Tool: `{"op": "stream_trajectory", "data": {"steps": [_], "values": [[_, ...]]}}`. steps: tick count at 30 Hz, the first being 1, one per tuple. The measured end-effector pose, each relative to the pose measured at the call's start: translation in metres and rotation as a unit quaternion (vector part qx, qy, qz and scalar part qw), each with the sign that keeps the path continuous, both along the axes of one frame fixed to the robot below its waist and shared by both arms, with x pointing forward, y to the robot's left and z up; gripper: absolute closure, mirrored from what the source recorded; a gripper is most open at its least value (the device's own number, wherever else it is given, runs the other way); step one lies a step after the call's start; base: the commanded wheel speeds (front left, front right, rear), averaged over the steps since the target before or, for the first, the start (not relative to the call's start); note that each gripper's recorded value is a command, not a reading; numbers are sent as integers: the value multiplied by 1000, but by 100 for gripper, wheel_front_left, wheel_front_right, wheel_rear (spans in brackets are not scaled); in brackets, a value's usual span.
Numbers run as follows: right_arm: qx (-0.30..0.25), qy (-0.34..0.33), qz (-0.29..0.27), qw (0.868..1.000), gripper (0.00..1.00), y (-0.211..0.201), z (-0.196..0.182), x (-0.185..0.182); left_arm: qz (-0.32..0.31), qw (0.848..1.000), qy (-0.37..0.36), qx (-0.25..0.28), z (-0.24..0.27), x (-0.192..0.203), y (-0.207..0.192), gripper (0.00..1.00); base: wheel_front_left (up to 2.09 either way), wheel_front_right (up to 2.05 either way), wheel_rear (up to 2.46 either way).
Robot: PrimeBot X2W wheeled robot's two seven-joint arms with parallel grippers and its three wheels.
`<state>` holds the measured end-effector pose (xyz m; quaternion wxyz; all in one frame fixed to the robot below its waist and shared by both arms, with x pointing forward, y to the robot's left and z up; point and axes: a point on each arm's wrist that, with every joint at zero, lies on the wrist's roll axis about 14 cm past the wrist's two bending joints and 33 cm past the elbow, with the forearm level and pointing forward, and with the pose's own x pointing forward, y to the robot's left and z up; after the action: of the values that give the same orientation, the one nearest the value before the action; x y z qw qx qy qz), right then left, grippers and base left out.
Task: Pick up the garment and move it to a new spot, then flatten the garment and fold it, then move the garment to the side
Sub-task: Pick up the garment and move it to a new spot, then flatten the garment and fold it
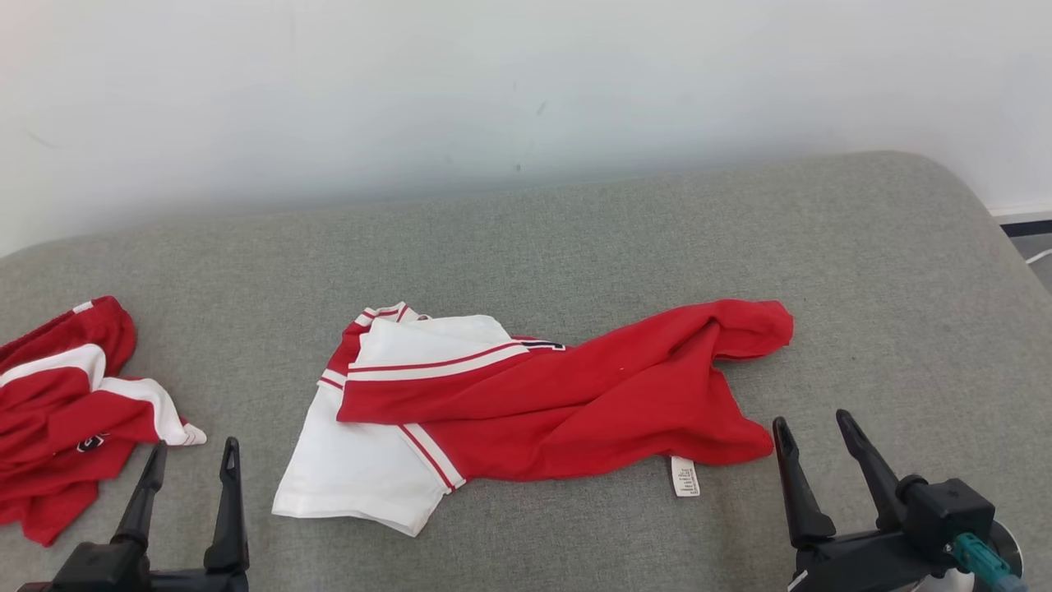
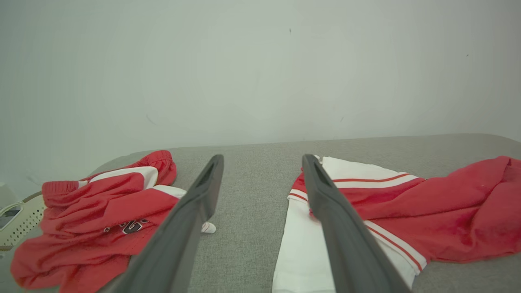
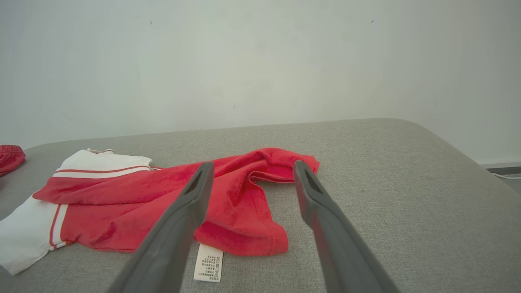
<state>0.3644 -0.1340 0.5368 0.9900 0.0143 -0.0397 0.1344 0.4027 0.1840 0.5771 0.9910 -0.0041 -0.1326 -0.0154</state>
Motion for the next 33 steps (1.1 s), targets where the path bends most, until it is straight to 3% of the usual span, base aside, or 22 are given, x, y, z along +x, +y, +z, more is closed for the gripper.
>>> {"op": "stream_trajectory", "data": {"steps": [19, 33], "values": [[1, 21, 5, 1000, 0, 4, -9, -2, 4, 1000, 11, 0, -9, 0, 0, 0, 0, 0, 0], [-54, 160, 22, 985, 0, -13, -89, 11, -8, 999, 32, -3, -27, 18, -11, 0, 0, 0, 0]]}}
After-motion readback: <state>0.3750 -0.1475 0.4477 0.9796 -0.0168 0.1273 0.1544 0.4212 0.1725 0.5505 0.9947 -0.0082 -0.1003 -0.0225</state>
